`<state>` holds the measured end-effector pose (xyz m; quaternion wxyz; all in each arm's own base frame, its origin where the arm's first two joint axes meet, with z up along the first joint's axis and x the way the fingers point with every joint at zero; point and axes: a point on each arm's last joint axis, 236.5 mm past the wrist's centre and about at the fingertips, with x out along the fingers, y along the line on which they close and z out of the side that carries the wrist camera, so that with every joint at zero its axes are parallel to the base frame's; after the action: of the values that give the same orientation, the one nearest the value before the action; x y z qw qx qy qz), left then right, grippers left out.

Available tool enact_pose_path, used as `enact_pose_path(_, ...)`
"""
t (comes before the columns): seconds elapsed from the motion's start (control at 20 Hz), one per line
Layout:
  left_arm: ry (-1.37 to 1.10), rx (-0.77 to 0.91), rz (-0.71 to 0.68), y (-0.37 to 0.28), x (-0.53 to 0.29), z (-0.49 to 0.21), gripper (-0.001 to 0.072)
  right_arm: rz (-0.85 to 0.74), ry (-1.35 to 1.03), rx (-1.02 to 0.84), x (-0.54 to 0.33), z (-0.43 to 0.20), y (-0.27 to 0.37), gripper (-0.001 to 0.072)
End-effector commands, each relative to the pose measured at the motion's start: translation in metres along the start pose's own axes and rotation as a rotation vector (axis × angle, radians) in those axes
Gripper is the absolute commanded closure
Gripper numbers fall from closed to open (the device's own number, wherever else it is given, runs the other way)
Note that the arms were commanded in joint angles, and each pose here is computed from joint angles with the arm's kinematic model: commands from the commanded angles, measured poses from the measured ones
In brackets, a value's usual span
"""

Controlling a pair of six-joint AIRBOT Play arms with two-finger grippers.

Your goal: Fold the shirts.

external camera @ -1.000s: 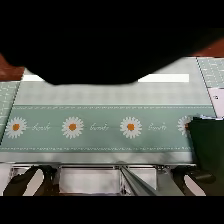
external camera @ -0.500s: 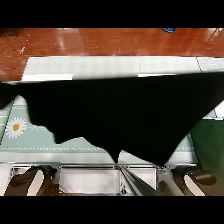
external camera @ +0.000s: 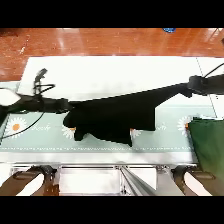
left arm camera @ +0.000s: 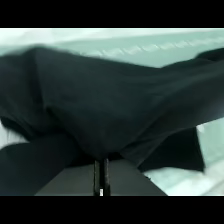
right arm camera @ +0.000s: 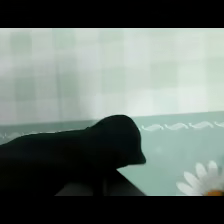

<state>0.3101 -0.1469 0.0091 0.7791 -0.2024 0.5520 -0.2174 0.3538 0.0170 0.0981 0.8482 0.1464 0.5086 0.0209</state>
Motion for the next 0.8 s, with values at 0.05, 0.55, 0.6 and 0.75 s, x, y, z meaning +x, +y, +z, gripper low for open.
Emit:
enact_pose_path(0.05, 0.043, -0.036, 0.004, 0.008, 0.062, 0.03, 0.0677, 0.152, 0.066, 0.179, 0.073, 0.013, -0.003, 0.0688)
enact_pose_path(0.55, -0.061, -0.109, 0.193, 0.086, -0.084, 0.085, 0.0205, -0.054, 0.173, 0.272, 0.013, -0.024, -0.123, 0.0304)
enact_pose_path(0.6, -0.072, -0.21, 0.206, 0.103, -0.087, 0.066, 0.0205, -0.073, 0.186, 0.303, 0.013, -0.045, -0.129, 0.0304)
enact_pose_path(0.75, 0.074, -0.425, 0.134, 0.118, -0.047, -0.025, 0.0205, 0.061, 0.187, 0.385, 0.045, -0.102, -0.092, 0.0304)
